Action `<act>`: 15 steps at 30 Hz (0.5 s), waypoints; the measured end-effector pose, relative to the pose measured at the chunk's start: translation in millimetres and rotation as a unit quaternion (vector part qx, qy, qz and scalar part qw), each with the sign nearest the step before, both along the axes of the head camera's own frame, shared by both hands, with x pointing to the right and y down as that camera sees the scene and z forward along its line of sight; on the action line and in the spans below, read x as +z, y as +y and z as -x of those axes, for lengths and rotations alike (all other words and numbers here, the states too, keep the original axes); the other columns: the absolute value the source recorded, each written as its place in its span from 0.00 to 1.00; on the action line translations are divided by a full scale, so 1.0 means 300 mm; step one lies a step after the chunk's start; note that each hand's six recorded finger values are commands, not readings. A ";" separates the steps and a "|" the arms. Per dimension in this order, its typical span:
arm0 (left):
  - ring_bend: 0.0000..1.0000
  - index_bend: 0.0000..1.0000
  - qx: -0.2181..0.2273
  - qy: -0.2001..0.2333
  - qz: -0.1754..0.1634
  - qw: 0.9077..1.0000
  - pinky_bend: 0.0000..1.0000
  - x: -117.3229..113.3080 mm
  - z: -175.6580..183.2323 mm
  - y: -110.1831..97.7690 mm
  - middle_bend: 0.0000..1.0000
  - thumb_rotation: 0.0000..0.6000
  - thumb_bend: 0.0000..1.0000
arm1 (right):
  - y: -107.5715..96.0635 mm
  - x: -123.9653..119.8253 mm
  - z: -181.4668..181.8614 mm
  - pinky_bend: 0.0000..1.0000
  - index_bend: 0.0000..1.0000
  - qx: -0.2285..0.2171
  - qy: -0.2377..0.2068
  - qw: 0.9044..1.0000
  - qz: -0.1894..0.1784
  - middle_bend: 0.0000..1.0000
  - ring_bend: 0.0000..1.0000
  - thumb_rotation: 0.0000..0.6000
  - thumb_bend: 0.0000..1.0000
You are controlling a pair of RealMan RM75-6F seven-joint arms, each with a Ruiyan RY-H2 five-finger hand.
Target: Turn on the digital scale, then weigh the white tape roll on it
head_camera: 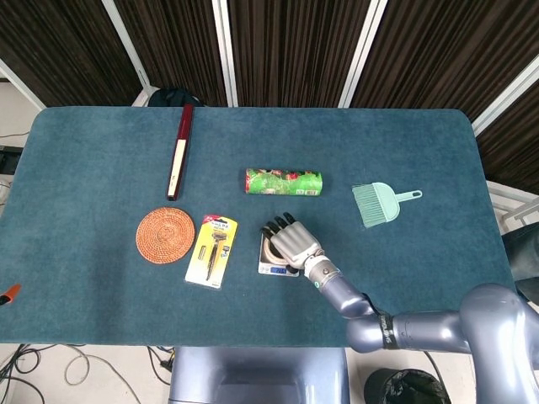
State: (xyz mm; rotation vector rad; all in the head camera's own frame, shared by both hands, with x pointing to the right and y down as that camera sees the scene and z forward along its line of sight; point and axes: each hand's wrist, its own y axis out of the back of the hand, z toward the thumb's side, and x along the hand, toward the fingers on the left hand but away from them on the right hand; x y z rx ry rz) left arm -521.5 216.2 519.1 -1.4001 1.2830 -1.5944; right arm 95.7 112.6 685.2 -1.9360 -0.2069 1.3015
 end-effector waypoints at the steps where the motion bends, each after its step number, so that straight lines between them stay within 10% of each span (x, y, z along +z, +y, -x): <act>1: 0.00 0.00 0.000 0.000 0.000 1.000 0.00 0.000 0.000 0.000 0.00 1.00 0.00 | -0.002 -0.013 -0.009 0.04 0.05 0.001 0.000 1.000 -0.003 0.09 0.04 1.00 0.32; 15: 0.00 0.00 0.000 -0.002 -0.008 1.000 0.00 0.001 -0.014 0.002 0.00 1.00 0.00 | 0.058 -0.305 -0.457 0.04 0.05 0.061 -0.004 0.988 -0.140 0.09 0.04 1.00 0.32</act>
